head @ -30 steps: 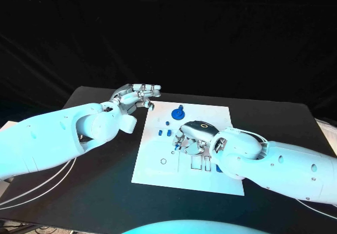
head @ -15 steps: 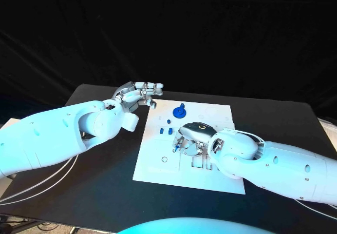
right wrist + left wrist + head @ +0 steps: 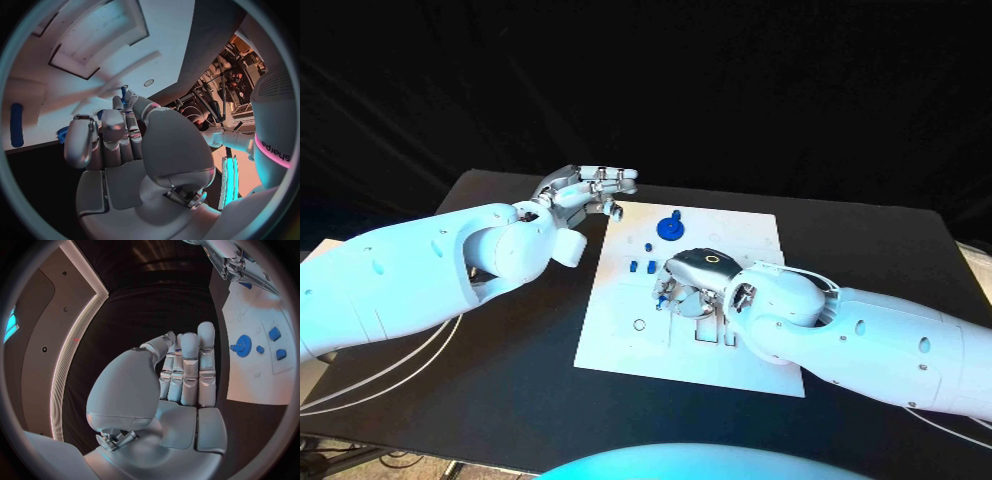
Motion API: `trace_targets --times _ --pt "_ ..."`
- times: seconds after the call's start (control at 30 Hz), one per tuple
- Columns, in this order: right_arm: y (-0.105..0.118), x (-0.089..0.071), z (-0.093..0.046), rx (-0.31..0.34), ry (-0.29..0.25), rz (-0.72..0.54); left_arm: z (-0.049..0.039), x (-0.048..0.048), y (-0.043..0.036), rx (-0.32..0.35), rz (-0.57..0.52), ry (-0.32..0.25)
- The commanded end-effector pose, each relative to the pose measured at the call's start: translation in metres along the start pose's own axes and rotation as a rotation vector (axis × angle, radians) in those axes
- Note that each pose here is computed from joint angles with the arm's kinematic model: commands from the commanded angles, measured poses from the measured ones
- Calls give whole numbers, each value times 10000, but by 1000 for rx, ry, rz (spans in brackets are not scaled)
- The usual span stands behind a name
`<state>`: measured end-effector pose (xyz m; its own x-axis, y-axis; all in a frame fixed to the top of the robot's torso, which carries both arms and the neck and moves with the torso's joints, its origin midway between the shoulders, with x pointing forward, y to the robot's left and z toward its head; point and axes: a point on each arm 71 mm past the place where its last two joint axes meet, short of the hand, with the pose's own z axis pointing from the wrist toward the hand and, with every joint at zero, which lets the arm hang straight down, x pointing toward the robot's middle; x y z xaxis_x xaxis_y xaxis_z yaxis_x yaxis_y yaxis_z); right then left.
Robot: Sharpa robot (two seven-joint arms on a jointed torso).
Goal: Assemble the parts on the task board
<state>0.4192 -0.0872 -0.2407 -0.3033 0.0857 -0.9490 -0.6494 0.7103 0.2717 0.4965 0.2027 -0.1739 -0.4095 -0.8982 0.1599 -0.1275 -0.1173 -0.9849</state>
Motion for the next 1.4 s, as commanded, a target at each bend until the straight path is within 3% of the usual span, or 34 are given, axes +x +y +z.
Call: trace_targets --times 0.03,0.83,1.17,1.4 --pt "18 56 1 -7 31 -25 1 24 -4 2 -1 24" --pt "57 125 37 -2 90 -64 2 20 2 -5 -1 25" --pt "16 68 11 20 11 -67 0 19 21 -33 -11 42" --pt "-9 9 -90 13 -34 -50 -4 7 28 -45 -17 47"
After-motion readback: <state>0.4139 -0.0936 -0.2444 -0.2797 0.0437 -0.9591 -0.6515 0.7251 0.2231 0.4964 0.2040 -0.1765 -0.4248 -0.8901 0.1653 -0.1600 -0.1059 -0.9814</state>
